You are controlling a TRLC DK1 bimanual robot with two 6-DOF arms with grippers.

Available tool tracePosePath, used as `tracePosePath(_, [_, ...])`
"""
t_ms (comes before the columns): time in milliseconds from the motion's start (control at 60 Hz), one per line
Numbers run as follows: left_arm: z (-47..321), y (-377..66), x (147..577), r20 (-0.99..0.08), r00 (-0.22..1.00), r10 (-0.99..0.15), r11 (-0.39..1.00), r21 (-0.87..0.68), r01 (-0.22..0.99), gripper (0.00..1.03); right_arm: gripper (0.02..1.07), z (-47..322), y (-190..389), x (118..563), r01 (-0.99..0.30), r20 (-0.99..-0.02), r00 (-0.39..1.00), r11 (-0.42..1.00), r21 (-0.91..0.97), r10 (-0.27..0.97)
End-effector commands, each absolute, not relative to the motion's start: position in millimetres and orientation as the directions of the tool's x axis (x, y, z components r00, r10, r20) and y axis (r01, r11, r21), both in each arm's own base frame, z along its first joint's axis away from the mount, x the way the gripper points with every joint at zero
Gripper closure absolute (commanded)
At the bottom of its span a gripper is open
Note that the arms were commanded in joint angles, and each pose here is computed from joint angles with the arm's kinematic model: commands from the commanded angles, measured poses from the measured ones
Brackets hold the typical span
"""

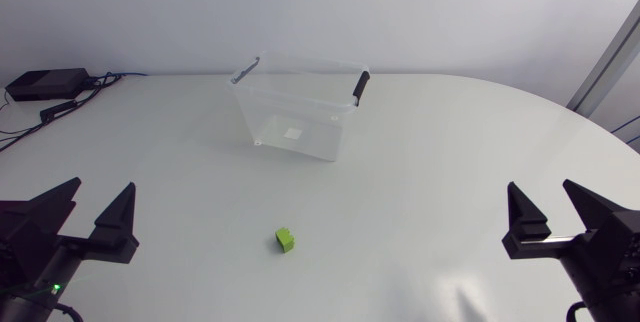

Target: Place the duplo bricks in the container

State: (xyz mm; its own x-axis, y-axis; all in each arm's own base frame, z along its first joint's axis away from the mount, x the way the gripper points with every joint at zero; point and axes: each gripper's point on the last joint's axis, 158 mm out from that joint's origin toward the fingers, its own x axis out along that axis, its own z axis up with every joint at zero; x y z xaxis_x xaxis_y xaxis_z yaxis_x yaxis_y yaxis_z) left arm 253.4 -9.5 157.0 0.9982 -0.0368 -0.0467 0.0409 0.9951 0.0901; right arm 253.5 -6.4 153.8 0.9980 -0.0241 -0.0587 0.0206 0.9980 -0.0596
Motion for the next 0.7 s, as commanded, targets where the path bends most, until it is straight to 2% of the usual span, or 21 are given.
tracePosePath(0, [152.6, -7.0, 253.3, -0.05, 0.998, -0.028, 0.994, 0.107, 0.033, 0.04, 0.06, 149.4, -8.0, 253.9, 0.026, -0.055, 0.998, 0.997, -0.075, -0.03])
tracePosePath(683, [153.7, 0.0, 253.4, -0.046, 0.999, 0.0, 0.988, 0.157, 0.007, 0.04, 0.06, 149.4, -8.0, 253.9, 0.026, -0.055, 0.998, 0.997, -0.075, -0.03])
